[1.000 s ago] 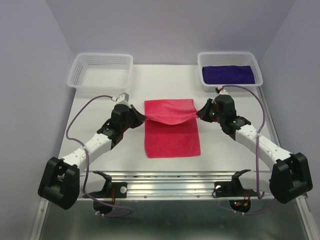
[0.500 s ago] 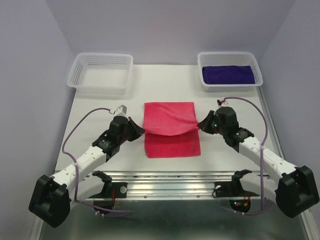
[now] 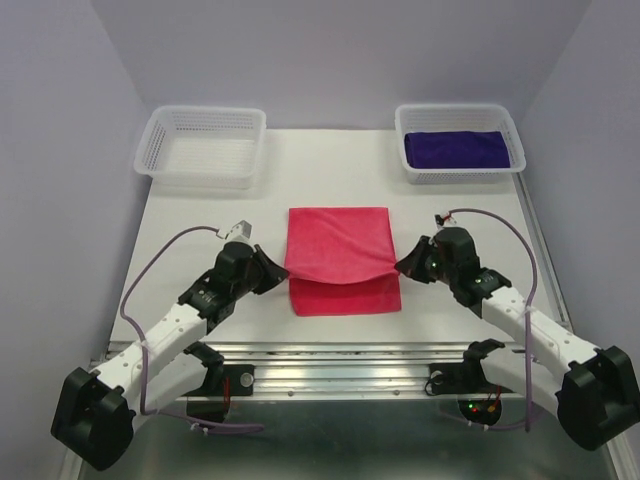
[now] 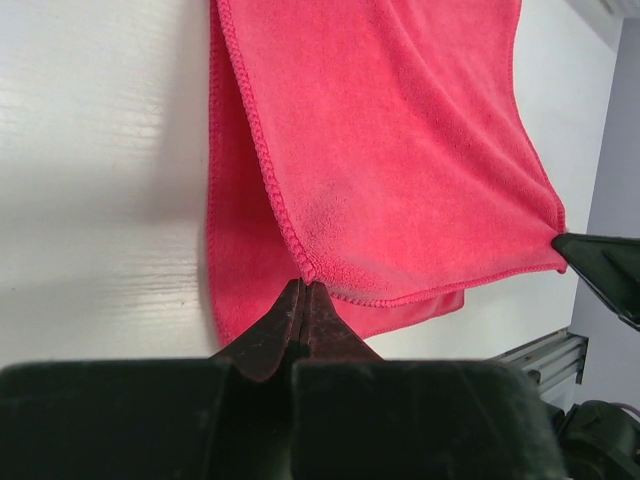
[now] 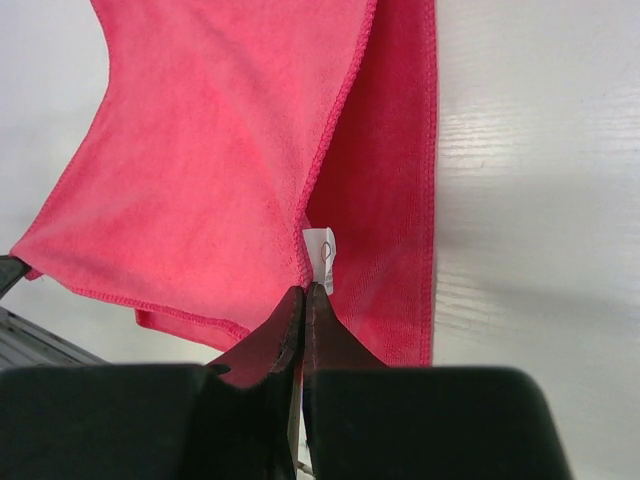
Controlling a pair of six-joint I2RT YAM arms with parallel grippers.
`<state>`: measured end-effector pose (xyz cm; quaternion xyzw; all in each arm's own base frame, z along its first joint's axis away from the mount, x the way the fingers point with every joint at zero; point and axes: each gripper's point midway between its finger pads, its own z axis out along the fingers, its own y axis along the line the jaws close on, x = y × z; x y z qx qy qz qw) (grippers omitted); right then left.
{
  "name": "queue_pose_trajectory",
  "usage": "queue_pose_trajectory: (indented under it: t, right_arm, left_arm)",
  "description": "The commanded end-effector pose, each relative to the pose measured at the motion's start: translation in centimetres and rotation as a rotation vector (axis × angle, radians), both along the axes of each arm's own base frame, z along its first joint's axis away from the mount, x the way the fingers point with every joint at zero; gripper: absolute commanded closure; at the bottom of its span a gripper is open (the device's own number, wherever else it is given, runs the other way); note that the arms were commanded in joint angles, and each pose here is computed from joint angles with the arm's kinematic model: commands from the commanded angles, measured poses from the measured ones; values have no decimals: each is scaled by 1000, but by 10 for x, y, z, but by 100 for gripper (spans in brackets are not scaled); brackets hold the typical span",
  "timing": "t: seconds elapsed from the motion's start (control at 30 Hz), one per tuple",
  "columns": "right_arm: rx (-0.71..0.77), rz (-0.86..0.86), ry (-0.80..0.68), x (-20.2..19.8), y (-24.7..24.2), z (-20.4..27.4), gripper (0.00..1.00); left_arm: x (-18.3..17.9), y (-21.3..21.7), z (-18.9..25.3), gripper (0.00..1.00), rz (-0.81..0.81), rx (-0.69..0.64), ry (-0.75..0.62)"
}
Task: Fold and stack the towels
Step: Fold the towel
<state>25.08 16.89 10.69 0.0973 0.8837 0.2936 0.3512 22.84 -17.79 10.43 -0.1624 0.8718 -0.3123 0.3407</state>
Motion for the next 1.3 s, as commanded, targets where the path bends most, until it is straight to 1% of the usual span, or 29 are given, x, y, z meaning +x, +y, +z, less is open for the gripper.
queue_pose_trajectory:
  t: [0.0,0.13,0.23,0.33,0.43,0.53,0.8,0.83,0.87,0.9,1.0,1.07,1.1,1.13,1.17,1.23,1.27]
  right_arm:
    - [28,18,4,-8,4,0,99]
    - [62,49,15,-15,10,0,99]
    - [75,63,26,-21,11,0,99]
    - [59,61,56,-28,8,-10,99]
    - [36,48,109,-37,3,-28,99]
    - [24,41,152,-41,1,-45,99]
    - [-28,11,204,-42,-7,-67,99]
    - [-30,12,212,-43,-7,-68,97]
    - [-33,15,220,-45,-7,-70,88]
    - [-38,12,229,-46,-8,-72,85]
    - [-68,-9,241,-47,-14,-77,78]
    - [-83,-24,227,-44,-17,-72,78]
    - [-110,-39,232,-45,-23,-73,76]
    - [-111,-42,211,-41,-23,-65,73]
    - [-122,-43,213,-42,-25,-63,65]
    - [-129,-43,202,-41,-26,-59,59]
    - [-131,-44,189,-40,-27,-51,53]
  left_arm:
    - [-14,0,-11,100,-22,-10,29]
    - [-24,-5,-21,100,-64,-10,69]
    - [-27,-7,-21,100,-70,-22,70]
    - [-31,-8,-25,100,-79,-22,80]
    - [-38,-7,-39,100,-90,-18,112]
    - [-44,-5,-55,100,-96,13,158]
    - [-47,-4,-70,100,-109,54,200]
    - [-47,-5,-70,100,-114,55,203]
    - [-48,-6,-71,100,-127,58,215]
    - [-49,-6,-72,100,-136,64,218]
    - [-51,-7,-74,100,-149,76,236]
    - [-53,-8,-75,100,-164,80,242]
    - [-54,-9,-74,97,-175,78,241]
    - [-57,-9,-74,88,-189,82,248]
    - [-57,-10,-70,69,-195,81,239]
    - [-57,-9,-66,49,-193,88,235]
    - [-54,-9,-57,42,-188,84,211]
